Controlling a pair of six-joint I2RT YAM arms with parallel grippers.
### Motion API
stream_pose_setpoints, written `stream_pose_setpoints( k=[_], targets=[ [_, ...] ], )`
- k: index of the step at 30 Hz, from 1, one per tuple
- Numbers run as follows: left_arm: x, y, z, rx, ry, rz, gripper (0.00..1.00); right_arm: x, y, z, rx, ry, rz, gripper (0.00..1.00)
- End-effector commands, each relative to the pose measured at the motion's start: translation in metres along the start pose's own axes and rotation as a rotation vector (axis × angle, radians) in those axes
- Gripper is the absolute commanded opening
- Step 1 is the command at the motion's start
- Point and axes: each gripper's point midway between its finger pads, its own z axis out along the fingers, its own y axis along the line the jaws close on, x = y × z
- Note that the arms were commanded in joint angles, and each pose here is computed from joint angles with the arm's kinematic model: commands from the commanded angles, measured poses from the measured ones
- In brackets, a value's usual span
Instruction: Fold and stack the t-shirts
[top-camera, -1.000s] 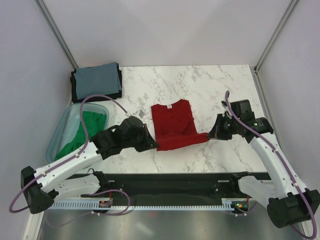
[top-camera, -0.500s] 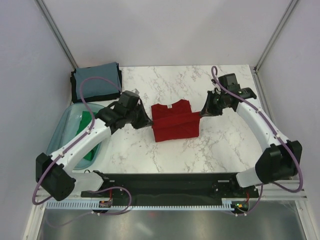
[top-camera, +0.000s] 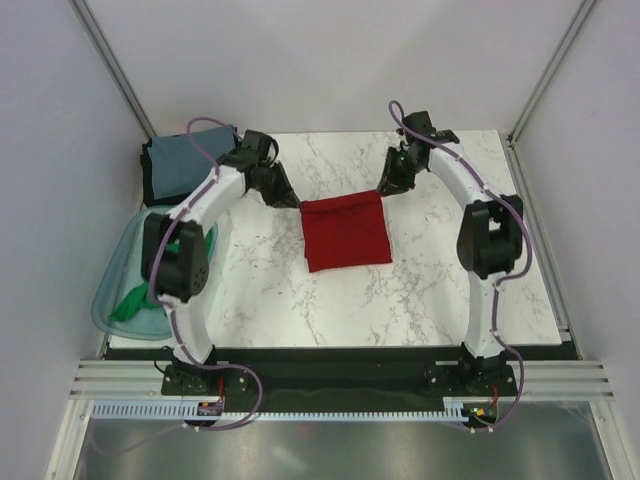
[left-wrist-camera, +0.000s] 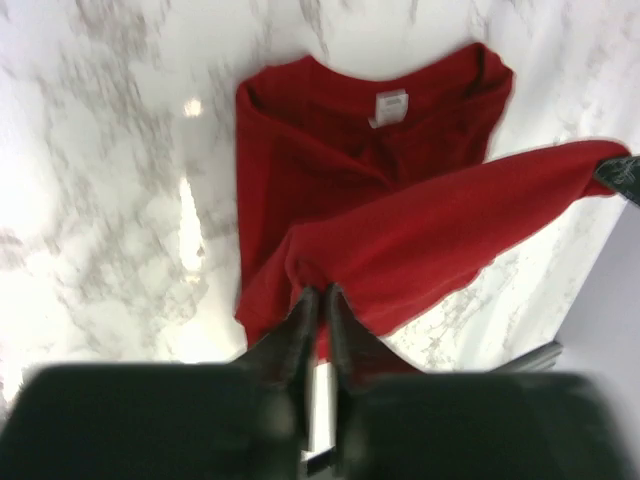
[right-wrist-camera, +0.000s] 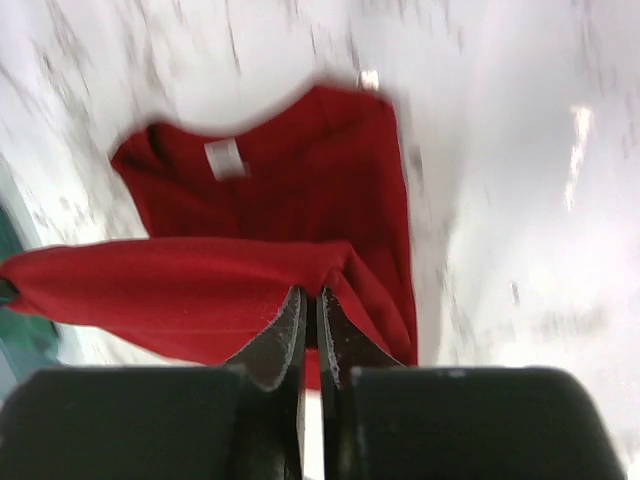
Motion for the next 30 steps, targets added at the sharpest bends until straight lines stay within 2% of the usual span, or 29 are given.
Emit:
stream_pose_setpoints(
  k=[1, 2, 3, 4, 5, 7, 8, 9, 10, 11, 12, 13, 15, 16, 17, 18, 19, 20, 21, 22, 24, 25, 30],
  targets=[
    [-0.068, 0.002, 0.024, 0.067, -0.019, 0.085, 0.24, -0.068, -0.012, 0.02, 0.056, -0.119, 0.054, 0.51],
    [-0.068, 0.021, 0.06, 0.043, 0.051, 0.063, 0.33, -0.076, -0.012, 0.025, 0.052, -0.125, 0.075, 0.7],
    [-0.065, 0.029, 0.065, 0.012, 0.11, 0.041, 0.38, -0.077, -0.016, 0.044, 0.051, -0.101, 0.091, 0.83],
    [-0.09, 0.018, 0.057, 0.023, 0.075, 0.054, 0.41, -0.09, -0.003, 0.037, 0.01, -0.131, 0.091, 0.98],
    [-0.086, 0.024, 0.068, 0.007, 0.112, 0.044, 0.42, -0.088, 0.002, 0.037, -0.011, -0.119, 0.092, 0.98],
    [-0.083, 0.018, 0.061, 0.012, 0.106, 0.066, 0.47, -0.089, 0.009, 0.016, -0.018, -0.147, 0.074, 0.98],
    [-0.081, 0.018, 0.057, 0.0, 0.095, 0.074, 0.48, -0.075, 0.001, 0.023, 0.0, -0.128, 0.064, 0.98],
    [-0.084, 0.008, 0.037, 0.013, 0.048, 0.1, 0.49, -0.076, 0.008, -0.002, -0.015, -0.172, 0.047, 0.98],
    [-0.076, 0.017, 0.04, -0.009, 0.044, 0.091, 0.5, -0.07, 0.007, -0.007, -0.013, -0.178, 0.042, 0.98],
    [-0.074, 0.02, 0.036, -0.014, 0.027, 0.093, 0.5, -0.049, -0.007, 0.003, 0.009, -0.137, 0.049, 0.98],
    [-0.077, 0.011, 0.015, 0.004, -0.026, 0.108, 0.51, -0.044, 0.0, -0.018, -0.014, -0.165, 0.033, 0.98],
    [-0.067, 0.026, 0.023, -0.019, -0.031, 0.092, 0.52, -0.017, -0.015, -0.007, 0.005, -0.117, 0.05, 0.98],
    [-0.064, 0.025, 0.003, -0.018, -0.1, 0.083, 0.54, 0.001, -0.011, -0.029, -0.026, -0.145, 0.036, 0.98],
    [-0.047, 0.046, 0.01, -0.069, -0.093, 0.038, 0.56, 0.028, -0.026, -0.019, -0.009, -0.109, 0.051, 0.98],
    [-0.051, 0.044, 0.01, -0.044, -0.146, 0.038, 0.59, 0.041, -0.03, -0.023, -0.009, -0.107, 0.053, 0.98],
    [-0.048, 0.046, 0.012, -0.031, -0.171, 0.028, 0.79, 0.048, -0.025, -0.04, -0.033, -0.141, 0.038, 0.98],
    [-0.029, 0.057, 0.013, -0.031, -0.167, 0.0, 0.91, 0.075, -0.036, -0.033, -0.028, -0.108, 0.047, 0.98],
    [-0.037, 0.048, 0.015, 0.028, -0.223, 0.014, 0.99, 0.086, -0.04, -0.035, -0.033, -0.107, 0.048, 0.98],
    [-0.031, 0.049, 0.02, 0.053, -0.219, 0.01, 1.0, 0.092, -0.035, -0.047, -0.056, -0.138, 0.036, 0.98],
    [-0.019, 0.053, 0.031, 0.072, -0.17, -0.012, 1.0, 0.113, -0.041, -0.042, -0.067, -0.103, 0.037, 0.98],
    [-0.016, 0.052, 0.042, 0.078, -0.148, -0.016, 1.0, 0.126, -0.039, -0.052, -0.093, -0.102, -0.005, 0.98],
    [-0.018, 0.046, 0.045, 0.091, -0.149, -0.014, 0.99, 0.14, -0.048, -0.053, -0.074, -0.069, -0.022, 0.98],
    [-0.026, 0.035, 0.066, 0.129, -0.173, -0.005, 0.94, 0.156, -0.048, -0.068, -0.085, -0.088, -0.036, 0.98]
  ],
)
